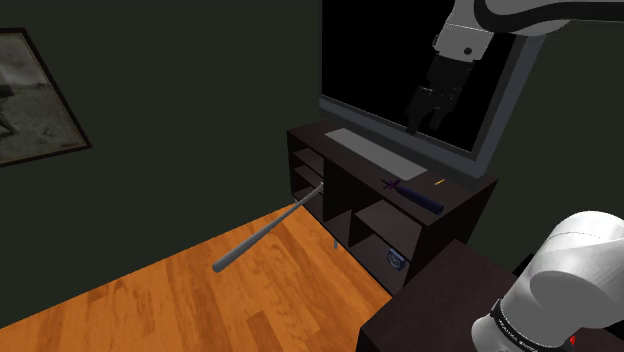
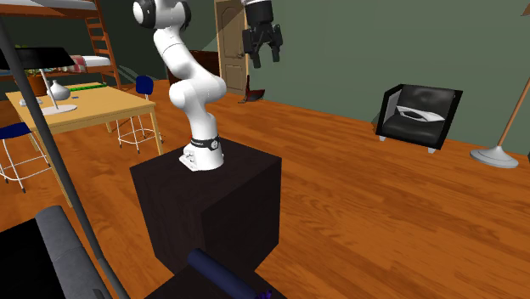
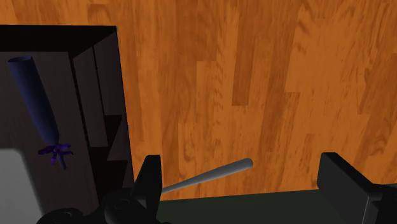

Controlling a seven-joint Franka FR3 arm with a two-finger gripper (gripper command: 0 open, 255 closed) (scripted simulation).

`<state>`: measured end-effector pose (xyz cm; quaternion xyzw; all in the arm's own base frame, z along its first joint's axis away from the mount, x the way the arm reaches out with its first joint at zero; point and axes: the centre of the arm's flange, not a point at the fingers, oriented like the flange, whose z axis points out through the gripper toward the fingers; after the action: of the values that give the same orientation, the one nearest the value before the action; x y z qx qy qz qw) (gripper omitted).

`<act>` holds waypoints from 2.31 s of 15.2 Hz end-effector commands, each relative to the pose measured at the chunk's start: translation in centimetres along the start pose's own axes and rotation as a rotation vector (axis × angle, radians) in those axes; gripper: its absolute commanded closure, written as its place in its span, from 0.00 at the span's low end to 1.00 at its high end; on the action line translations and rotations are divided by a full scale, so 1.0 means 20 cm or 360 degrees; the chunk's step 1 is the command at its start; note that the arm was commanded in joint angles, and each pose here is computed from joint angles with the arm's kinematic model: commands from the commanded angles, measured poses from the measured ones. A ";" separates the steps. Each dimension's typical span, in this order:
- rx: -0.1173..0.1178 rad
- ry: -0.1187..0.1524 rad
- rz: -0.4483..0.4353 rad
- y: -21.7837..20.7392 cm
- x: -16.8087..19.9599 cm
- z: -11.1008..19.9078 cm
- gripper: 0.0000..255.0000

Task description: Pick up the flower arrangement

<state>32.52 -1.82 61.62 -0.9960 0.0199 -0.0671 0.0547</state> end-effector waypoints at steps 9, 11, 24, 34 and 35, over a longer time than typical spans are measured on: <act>-0.0012 -0.0050 -0.0079 0.36 0.13 0.37 0.00; -0.0015 -0.0063 -0.0099 0.45 0.16 0.46 0.00; -0.0035 -0.0144 -0.0228 1.02 0.38 1.06 0.00; -0.0050 -0.0207 -0.0326 1.45 0.56 1.53 0.00; -0.0052 -0.0213 -0.0336 1.50 0.58 1.57 0.00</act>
<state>46.88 -27.80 29.85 -0.9959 -0.0840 -0.0072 0.0332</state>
